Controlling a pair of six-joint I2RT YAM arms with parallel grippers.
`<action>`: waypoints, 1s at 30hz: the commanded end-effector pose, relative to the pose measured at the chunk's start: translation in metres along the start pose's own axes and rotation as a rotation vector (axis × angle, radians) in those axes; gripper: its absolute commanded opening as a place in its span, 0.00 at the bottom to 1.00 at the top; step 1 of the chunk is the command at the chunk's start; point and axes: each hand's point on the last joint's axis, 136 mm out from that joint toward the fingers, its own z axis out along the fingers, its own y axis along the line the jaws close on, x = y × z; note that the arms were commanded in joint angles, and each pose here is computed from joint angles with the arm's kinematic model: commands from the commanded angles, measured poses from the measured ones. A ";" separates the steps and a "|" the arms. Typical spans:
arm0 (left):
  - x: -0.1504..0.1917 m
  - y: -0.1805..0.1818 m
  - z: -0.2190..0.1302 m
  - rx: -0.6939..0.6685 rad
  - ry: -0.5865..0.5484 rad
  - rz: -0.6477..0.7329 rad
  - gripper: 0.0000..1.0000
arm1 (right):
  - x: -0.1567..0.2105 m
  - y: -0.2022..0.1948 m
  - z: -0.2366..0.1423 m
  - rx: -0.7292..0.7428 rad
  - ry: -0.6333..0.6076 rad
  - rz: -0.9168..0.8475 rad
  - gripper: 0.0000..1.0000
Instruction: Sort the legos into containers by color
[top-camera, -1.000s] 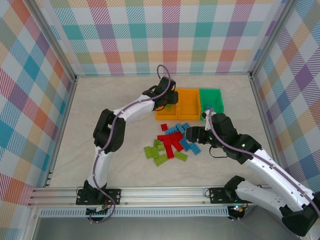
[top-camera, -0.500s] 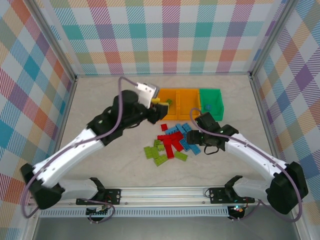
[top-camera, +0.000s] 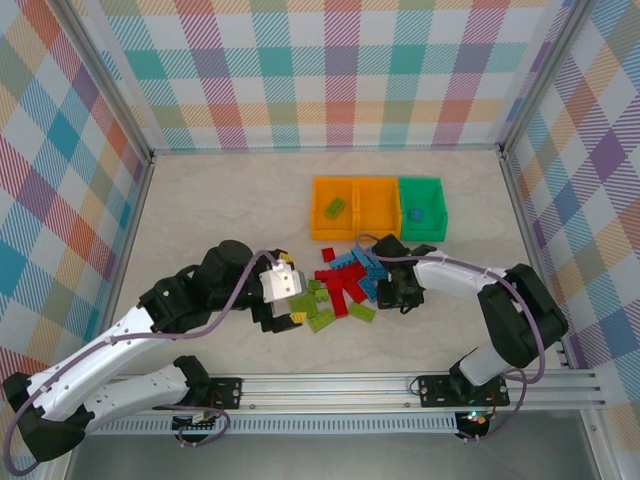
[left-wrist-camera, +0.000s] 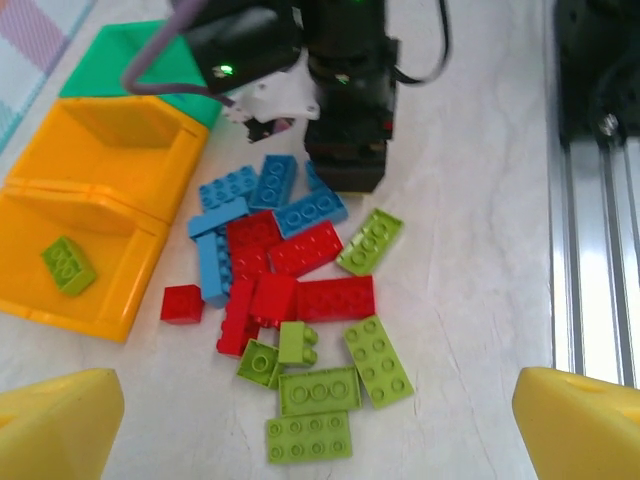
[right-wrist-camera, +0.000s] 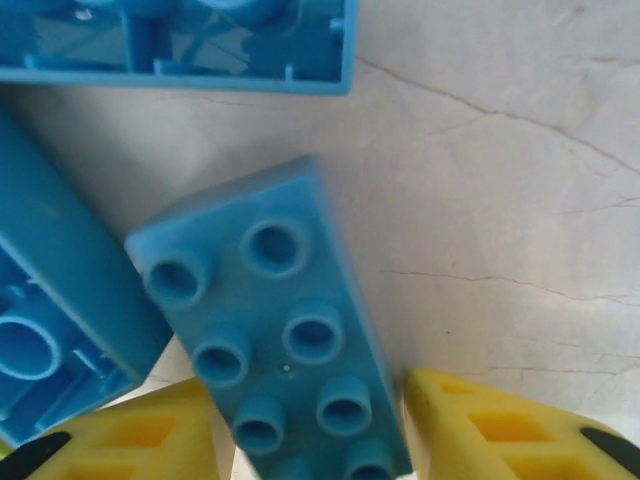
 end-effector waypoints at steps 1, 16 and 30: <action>-0.005 -0.015 -0.002 0.048 -0.065 0.157 1.00 | -0.005 0.002 -0.002 -0.009 -0.005 0.014 0.35; -0.017 0.007 0.002 -0.063 -0.131 0.050 1.00 | -0.100 -0.036 -0.125 -0.007 -0.492 0.135 0.17; -0.001 0.020 0.014 -0.126 -0.062 -0.025 1.00 | -0.253 -0.102 -0.073 -0.061 -0.443 0.259 0.23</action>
